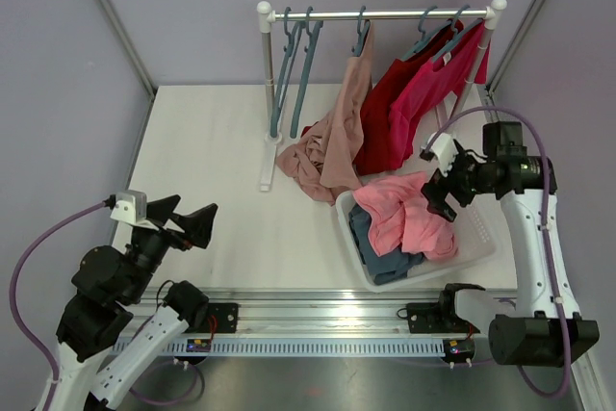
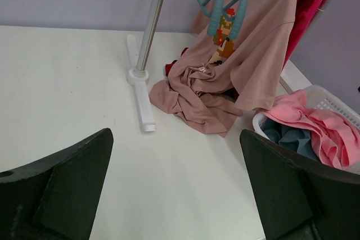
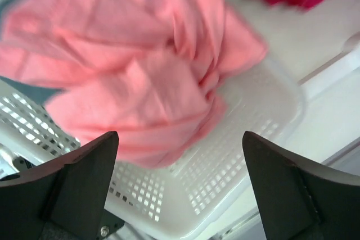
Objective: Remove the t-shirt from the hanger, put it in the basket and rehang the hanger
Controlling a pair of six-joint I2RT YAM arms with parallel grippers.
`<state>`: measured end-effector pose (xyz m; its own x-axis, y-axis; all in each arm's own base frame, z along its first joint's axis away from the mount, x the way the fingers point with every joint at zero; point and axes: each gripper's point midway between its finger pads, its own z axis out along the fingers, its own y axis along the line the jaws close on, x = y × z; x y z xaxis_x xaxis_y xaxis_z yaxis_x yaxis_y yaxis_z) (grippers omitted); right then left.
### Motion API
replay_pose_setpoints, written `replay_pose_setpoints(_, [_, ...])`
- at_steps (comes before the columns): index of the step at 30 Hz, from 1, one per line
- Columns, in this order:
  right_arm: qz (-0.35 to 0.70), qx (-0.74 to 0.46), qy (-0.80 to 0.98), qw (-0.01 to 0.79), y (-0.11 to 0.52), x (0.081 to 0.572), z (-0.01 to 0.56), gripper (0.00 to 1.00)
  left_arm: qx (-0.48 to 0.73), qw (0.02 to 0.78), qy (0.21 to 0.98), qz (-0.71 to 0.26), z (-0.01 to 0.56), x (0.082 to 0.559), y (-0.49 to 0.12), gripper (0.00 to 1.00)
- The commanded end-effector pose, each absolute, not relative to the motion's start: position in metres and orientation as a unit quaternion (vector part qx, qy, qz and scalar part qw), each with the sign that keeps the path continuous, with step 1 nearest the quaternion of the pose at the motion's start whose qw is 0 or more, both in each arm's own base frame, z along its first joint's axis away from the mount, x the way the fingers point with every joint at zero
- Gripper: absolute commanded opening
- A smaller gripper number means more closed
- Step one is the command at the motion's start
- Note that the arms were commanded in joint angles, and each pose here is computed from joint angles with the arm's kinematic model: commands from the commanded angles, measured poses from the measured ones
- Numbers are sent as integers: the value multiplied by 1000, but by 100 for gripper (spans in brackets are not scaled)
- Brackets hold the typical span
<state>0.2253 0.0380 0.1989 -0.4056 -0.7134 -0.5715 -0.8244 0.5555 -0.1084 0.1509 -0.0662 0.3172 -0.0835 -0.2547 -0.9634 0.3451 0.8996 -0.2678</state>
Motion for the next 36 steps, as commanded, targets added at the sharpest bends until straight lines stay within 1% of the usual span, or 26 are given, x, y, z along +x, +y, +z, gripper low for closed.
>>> replay_pose_setpoints(1, [174,-452,804,344,71,217,247,99,31,687,683,-246,332,155,-75,99])
replay_pose_setpoints(3, [230,-440,792,355,91,220,258,99,32,686,683,-249,332,156,-77,99])
replay_pose_setpoints(4, [277,-422,785,358,107,229,260,100,32,685,683,-252,332,157,-79,99])
replay_pose_setpoints(5, [302,-428,780,342,126,228,252,99,32,684,684,-252,331,158,-80,99])
replay_pose_setpoints(6, [305,-399,800,327,131,233,245,99,32,682,685,-253,330,158,-81,99])
replay_pose_setpoints(10, [274,-405,810,325,153,261,212,99,28,678,687,-260,330,158,-83,99])
replay_pose_setpoints(11, [274,-402,815,314,155,262,206,100,28,678,687,-261,330,157,-83,99])
replay_pose_setpoints(13, [259,-397,832,286,156,269,187,95,27,676,688,-261,329,157,-83,99])
replay_pose_setpoints(15, [224,-387,849,282,148,282,176,90,26,677,688,-261,328,158,-82,99])
replay_pose_setpoints(16, [219,-385,853,275,146,286,169,81,25,676,689,-261,328,158,-83,99])
replay_pose_setpoints(18, [227,-387,854,265,148,284,163,74,24,675,689,-262,327,159,-83,99])
replay_pose_setpoints(19, [238,-388,854,254,150,279,160,67,24,675,689,-263,327,159,-84,99])
replay_pose_setpoints(21, [268,-398,842,245,158,269,159,62,24,674,690,-262,327,159,-84,99])
replay_pose_setpoints(25, [305,-406,830,232,165,252,162,61,27,673,693,-259,325,160,-84,99])
replay_pose_setpoints(26, [313,-409,826,229,168,248,164,64,27,673,692,-259,326,160,-84,99])
replay_pose_setpoints(28, [332,-411,819,224,174,242,167,67,26,673,692,-262,326,160,-85,99])
replay_pose_setpoints(30, [334,-420,818,209,179,236,160,69,26,672,691,-265,326,160,-86,99])
replay_pose_setpoints(32, [315,-423,829,186,177,235,141,69,25,672,690,-268,325,159,-86,99])
replay_pose_setpoints(34, [279,-420,846,173,170,241,123,65,24,671,691,-269,325,159,-86,99])
replay_pose_setpoints(35, [271,-419,850,171,167,242,120,60,23,672,689,-269,326,158,-85,99])
replay_pose_setpoints(36, [257,-418,855,167,163,244,115,47,22,673,689,-269,326,157,-84,99])
